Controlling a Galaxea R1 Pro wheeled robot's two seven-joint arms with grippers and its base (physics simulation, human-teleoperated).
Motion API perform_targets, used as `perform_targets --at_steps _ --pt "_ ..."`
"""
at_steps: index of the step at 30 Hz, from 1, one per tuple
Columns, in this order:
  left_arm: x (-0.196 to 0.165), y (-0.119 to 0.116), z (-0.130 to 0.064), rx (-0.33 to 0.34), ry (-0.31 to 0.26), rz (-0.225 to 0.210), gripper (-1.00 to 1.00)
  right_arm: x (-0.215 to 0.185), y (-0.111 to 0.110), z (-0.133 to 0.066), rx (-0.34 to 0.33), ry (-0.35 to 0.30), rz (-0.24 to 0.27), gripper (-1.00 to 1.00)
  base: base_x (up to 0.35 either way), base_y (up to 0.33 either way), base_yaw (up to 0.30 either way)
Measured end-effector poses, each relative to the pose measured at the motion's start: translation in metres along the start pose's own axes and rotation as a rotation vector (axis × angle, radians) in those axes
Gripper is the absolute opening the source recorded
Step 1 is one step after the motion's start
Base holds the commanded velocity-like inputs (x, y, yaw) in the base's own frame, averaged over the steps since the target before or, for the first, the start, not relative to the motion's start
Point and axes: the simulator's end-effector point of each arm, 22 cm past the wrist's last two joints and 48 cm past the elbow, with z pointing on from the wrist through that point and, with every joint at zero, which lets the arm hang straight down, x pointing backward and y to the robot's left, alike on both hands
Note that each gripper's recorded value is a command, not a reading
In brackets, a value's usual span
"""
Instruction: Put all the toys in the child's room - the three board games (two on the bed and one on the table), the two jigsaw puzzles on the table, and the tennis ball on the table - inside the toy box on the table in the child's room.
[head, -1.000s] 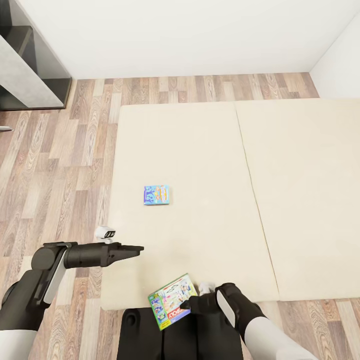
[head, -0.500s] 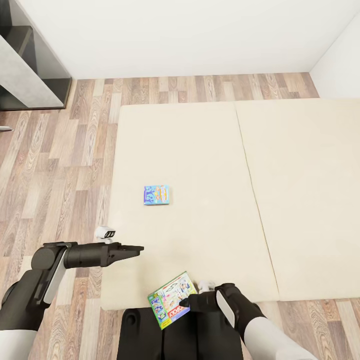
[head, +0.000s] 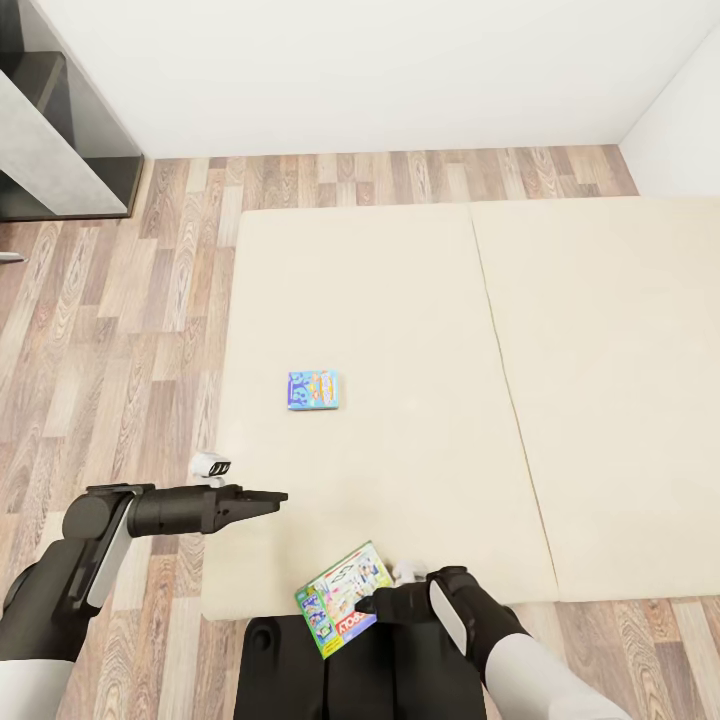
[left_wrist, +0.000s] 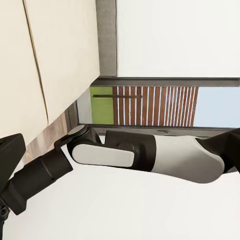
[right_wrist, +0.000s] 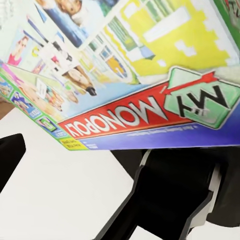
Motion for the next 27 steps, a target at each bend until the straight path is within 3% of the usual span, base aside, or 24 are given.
perform_targets --at_steps 8,21,27 --pt "0.0 0.0 0.0 0.0 0.0 0.0 1.0 -0.001 0.02 -0.001 -0.088 -0.003 0.0 1.0 0.0 0.0 0.0" --pt "0.0 0.0 0.0 0.0 0.0 0.0 1.0 -0.002 0.02 -0.001 -0.094 -0.011 0.004 1.0 0.0 0.0 0.0" --pt "0.0 0.0 0.0 0.0 0.0 0.0 1.0 -0.014 0.019 -0.001 -0.09 -0.066 -0.018 1.0 0.0 0.0 0.0"
